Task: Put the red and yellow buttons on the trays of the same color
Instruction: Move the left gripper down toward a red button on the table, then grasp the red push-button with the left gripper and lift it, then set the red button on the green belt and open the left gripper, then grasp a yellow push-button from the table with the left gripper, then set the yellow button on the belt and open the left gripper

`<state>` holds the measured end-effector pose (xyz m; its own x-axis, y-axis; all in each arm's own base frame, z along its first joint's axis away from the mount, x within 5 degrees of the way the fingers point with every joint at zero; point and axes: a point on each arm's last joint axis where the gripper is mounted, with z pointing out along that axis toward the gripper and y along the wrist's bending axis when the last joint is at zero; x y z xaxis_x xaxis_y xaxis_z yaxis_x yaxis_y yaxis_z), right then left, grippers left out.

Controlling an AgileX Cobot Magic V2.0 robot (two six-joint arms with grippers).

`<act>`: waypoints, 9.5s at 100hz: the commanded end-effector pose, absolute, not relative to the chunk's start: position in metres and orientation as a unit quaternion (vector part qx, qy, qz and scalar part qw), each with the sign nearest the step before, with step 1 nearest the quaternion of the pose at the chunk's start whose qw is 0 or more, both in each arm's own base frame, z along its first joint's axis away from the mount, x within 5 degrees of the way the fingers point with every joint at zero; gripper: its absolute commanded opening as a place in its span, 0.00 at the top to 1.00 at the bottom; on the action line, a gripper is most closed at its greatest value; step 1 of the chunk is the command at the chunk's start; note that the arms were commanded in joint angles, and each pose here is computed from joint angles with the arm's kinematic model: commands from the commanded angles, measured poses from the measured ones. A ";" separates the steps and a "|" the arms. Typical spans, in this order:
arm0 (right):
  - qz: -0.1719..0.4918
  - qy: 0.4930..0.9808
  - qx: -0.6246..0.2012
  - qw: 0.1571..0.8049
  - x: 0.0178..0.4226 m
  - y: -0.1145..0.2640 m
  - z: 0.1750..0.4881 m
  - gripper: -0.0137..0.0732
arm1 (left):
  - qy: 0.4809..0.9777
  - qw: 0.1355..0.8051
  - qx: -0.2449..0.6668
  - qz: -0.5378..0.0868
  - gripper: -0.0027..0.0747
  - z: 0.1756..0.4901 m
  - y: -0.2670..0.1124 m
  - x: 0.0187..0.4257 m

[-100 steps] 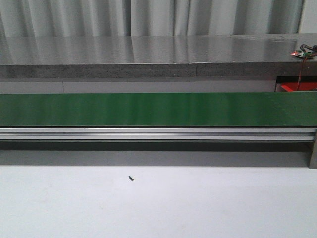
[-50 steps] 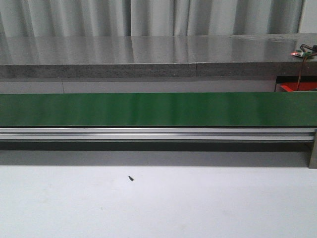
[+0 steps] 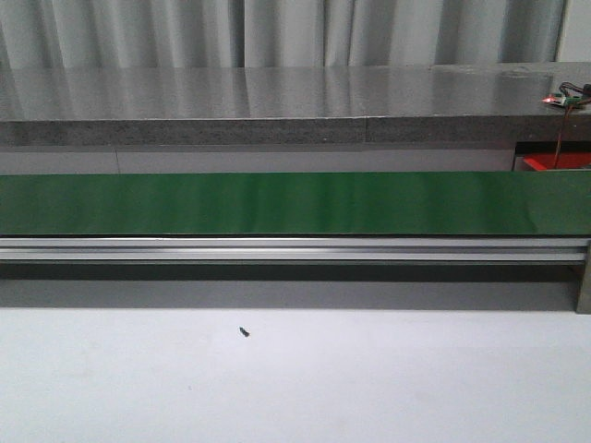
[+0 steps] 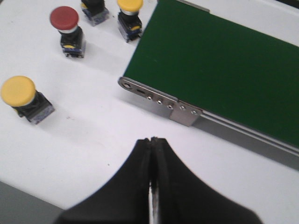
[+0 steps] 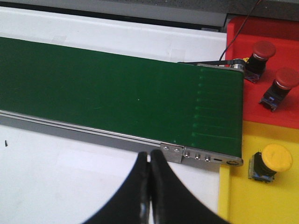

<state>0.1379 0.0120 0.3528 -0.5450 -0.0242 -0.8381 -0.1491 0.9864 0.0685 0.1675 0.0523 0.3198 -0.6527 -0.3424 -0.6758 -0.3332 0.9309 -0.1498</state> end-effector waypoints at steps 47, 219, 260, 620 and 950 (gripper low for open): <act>0.066 0.854 -0.045 0.513 0.139 0.012 0.367 0.92 | 0.898 0.387 -0.205 0.040 0.07 0.350 0.113 0.242; 0.066 0.854 -0.045 0.513 0.139 0.012 0.367 0.92 | 0.942 0.244 -0.225 0.049 0.17 0.224 0.223 0.390; 0.066 0.854 -0.045 0.513 0.139 0.012 0.367 0.92 | 0.939 0.255 -0.225 0.053 0.61 0.225 0.224 0.392; 0.066 0.854 -0.045 0.513 0.139 0.012 0.367 0.92 | 0.903 0.324 -0.282 -0.018 0.24 0.291 0.188 0.409; 0.066 0.854 -0.045 0.513 0.139 0.012 0.367 0.92 | 0.964 0.243 -0.081 -0.069 0.25 0.293 0.062 0.379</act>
<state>0.1379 0.0121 0.3528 -0.5450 -0.0231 -0.8381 -0.1494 0.9863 0.0699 0.3826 0.0654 0.2640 -0.9083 -0.1981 -0.3684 -0.1431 0.9748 -0.1713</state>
